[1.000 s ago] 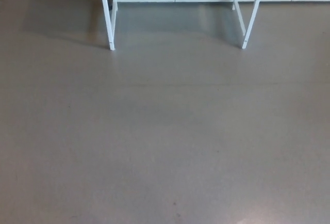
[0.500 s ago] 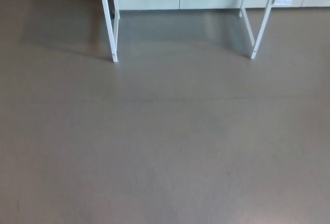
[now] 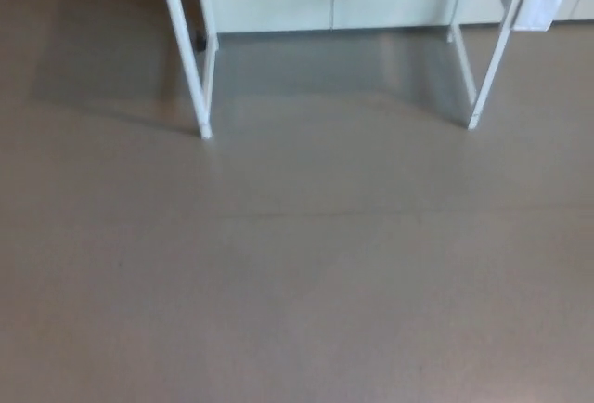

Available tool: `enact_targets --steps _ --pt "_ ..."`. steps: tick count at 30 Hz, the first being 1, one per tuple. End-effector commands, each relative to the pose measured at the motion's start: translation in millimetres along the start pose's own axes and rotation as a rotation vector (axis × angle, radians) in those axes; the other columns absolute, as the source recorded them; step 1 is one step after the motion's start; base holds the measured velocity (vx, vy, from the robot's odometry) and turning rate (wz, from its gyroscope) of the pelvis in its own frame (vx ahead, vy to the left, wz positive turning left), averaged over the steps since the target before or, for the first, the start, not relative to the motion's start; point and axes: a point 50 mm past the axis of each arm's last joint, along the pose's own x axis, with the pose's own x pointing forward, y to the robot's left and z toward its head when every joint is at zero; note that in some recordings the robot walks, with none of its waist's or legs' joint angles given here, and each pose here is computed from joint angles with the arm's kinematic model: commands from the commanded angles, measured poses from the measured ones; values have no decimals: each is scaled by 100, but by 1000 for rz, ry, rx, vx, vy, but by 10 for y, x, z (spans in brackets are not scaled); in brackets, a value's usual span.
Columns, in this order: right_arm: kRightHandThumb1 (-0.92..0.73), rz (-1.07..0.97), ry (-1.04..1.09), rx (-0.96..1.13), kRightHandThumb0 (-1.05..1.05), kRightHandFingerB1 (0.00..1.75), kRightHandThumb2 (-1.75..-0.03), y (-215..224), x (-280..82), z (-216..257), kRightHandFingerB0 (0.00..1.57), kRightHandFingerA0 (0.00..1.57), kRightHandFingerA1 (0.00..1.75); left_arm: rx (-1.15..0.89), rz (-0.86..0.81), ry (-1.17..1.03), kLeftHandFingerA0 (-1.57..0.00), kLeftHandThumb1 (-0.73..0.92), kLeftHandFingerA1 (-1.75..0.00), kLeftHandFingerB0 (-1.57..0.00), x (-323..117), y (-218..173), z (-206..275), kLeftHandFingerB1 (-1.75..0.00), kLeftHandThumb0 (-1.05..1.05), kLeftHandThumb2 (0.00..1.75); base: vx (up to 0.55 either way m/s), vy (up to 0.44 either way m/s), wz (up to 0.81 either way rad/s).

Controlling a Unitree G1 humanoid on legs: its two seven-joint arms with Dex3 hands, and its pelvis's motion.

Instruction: The robot walks towards a desk on which a file tray is kept in the middle and a cube is kept to its right. The robot lifts the cube using its right hand and places it on the file tray.

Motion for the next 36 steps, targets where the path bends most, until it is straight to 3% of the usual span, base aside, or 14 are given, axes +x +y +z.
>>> enact_targets --steps 1,2,11,14,15,18,19,20,21,29,31,32,33,36 --pt "-45 0 15 3 -34 47 -99 -86 -27 3 0 2 49 -8 15 -32 -19 56 -73 -20 -3 64 47 -69 -74 98 443 119 -82" --pt "-67 -13 23 -28 -60 27 -60 -76 -19 8 18 24 35 -7 16 -33 -21 56 -74 -22 -2 61 45 -70 -74 99 438 120 -29" --pt "-56 -33 -4 -94 -68 39 -85 -71 -22 10 11 27 48 -25 13 -27 -23 55 -75 -26 0 65 47 -72 -75 97 320 66 7" --pt "-66 -20 -29 -33 -59 27 -60 -86 -35 28 18 22 39 -26 23 -15 -23 65 -81 -27 9 66 44 -75 -75 75 446 -119 17" --pt "-46 -7 -33 14 -33 48 -99 -91 -36 25 0 3 50 -33 23 -15 -25 54 -75 -28 11 66 44 -72 -76 99 337 -170 9" --pt "-45 0 -24 38 -33 48 -99 -96 -44 25 0 3 50 -1 24 -16 -25 48 -73 -27 9 68 43 -70 -80 102 296 -109 45" --pt "-63 -3 -25 47 -59 27 -59 -91 -33 8 18 19 35 1 24 -18 -23 66 -82 -27 10 71 43 -75 -77 72 284 -124 2" --pt "-40 -26 -7 -10 -32 50 -97 -88 -17 26 6 8 51 44 32 -2 -29 48 -75 -32 17 73 49 -72 -85 102 304 -101 3" --pt "-63 -30 -7 -2 -58 28 -60 -83 -7 28 20 25 37 41 37 3 -29 48 -74 -30 20 73 48 -71 -82 102 351 -55 -4" --pt "-64 -25 -22 25 -54 28 -60 -70 -21 31 21 27 37 27 41 -5 -32 47 -76 -34 26 93 72 -73 -84 101 407 64 -14" --pt "-42 -37 -20 -13 -30 50 -97 -78 -27 35 7 10 52 16 43 -11 -31 68 -82 -35 24 89 67 -77 -77 71 527 129 -58" --pt "-65 -39 -23 -22 -58 28 -60 -71 -38 39 22 29 37 39 42 -7 -28 49 -73 -32 18 95 51 -71 -79 104 516 127 -36" --pt "-45 -23 -38 61 -29 50 -98 -59 -36 32 8 11 52 29 41 -6 -30 48 -75 -34 18 96 55 -72 -79 102 511 125 -21" --pt "-55 -46 -36 -53 -64 39 -83 -48 -37 30 12 32 50 -23 35 -5 -29 48 -74 -32 21 99 54 -72 -83 101 369 129 -1"
